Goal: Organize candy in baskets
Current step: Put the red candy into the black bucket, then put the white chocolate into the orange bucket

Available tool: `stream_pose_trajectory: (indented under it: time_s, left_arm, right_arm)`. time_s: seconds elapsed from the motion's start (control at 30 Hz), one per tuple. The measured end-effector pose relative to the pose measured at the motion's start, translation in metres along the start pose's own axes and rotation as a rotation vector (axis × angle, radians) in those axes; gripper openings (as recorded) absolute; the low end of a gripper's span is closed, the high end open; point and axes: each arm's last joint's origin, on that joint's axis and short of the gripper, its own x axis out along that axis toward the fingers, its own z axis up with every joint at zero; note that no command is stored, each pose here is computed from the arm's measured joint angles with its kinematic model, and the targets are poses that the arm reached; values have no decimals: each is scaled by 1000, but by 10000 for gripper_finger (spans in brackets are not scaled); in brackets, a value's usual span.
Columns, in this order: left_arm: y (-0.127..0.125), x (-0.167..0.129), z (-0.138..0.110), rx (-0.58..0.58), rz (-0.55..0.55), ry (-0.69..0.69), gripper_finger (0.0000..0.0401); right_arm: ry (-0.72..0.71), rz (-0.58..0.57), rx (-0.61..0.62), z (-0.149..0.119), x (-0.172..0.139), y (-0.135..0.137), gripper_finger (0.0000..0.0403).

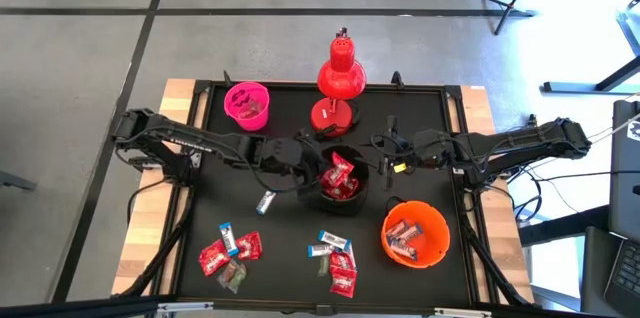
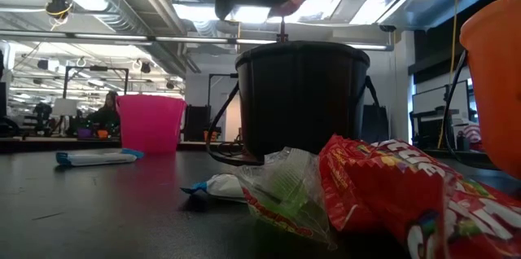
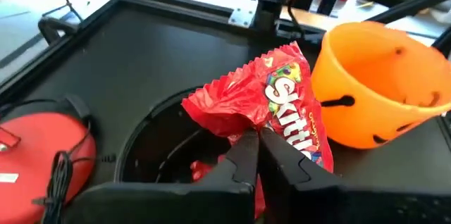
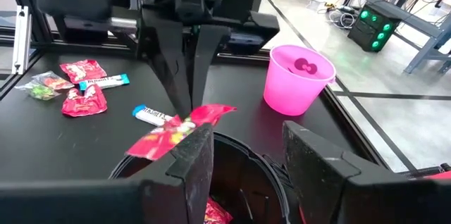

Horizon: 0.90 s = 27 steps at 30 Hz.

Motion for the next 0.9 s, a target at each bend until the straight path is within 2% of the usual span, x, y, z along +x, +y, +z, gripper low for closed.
stream_pose_trajectory:
  time_s: [0.1,0.3,0.4,0.5,0.67,0.8,0.9]
  left_arm:
    - [2,1,-1,-25,-33,24,24]
    - [5,1,-3,-36,-10,49,94]
    - [6,-5,-2,-23,-8,75,115]
    - [7,-26,4,-20,4,127,122]
    - [1,-69,7,20,47,138,123]
    - [-3,-96,-1,21,116,181,123]
    - [-7,-103,-15,-3,186,233,123]
  right_arm:
    - [0,0,0,0,0,0,168]
    - [0,0,0,0,0,0,168]
    - [0,0,0,0,0,0,168]
    - [0,-1,0,0,0,0,168]
    - [1,0,0,0,0,0,168]
    - [2,0,0,0,0,0,168]
    - [4,0,-1,0,0,0,168]
